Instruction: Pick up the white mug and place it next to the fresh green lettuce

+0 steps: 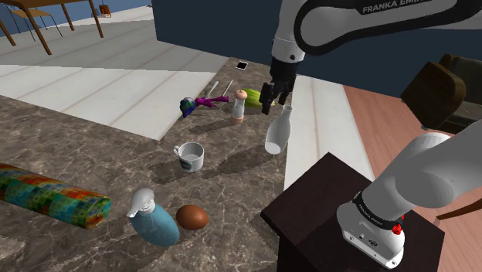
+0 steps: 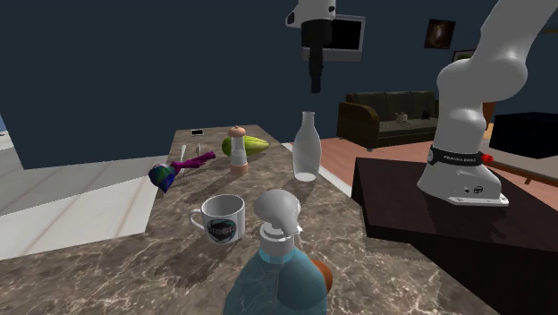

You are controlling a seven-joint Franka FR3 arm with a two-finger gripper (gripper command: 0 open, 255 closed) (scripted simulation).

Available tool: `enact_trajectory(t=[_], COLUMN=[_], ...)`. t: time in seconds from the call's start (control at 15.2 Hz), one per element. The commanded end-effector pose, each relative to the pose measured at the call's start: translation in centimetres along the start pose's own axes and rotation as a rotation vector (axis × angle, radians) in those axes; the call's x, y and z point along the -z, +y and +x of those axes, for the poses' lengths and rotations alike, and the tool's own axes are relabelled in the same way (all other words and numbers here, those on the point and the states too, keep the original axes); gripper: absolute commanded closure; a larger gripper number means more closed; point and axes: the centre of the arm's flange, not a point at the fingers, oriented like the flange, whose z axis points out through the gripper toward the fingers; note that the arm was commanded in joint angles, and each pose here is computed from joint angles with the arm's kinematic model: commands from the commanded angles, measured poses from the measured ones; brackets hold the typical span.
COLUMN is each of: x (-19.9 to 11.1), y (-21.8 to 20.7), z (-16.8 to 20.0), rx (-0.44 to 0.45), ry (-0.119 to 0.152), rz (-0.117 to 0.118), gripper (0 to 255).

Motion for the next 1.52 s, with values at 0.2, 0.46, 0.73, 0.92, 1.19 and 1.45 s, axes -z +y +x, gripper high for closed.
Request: enact_trajectory(t=[0.2, 0.46, 0.73, 0.92, 1.19, 1.45], x=[-4.9, -8.5, -12.1, -14.8, -18.4, -21.9], y=[-2.5, -4.4, -6.4, -7.8, -9.7, -11.5], z=[4.0, 7.3, 10.6, 13.1, 16.4, 19.8], rx=[-0.019, -0.034, -0.049, -0.06, -0.075, -0.09], ry=[0.002, 0.002, 0.003, 0.003, 0.003, 0.003], rz=[0.008, 0.015, 0.021, 0.025, 0.031, 0.037], gripper=[0, 0, 0, 0, 0, 0])
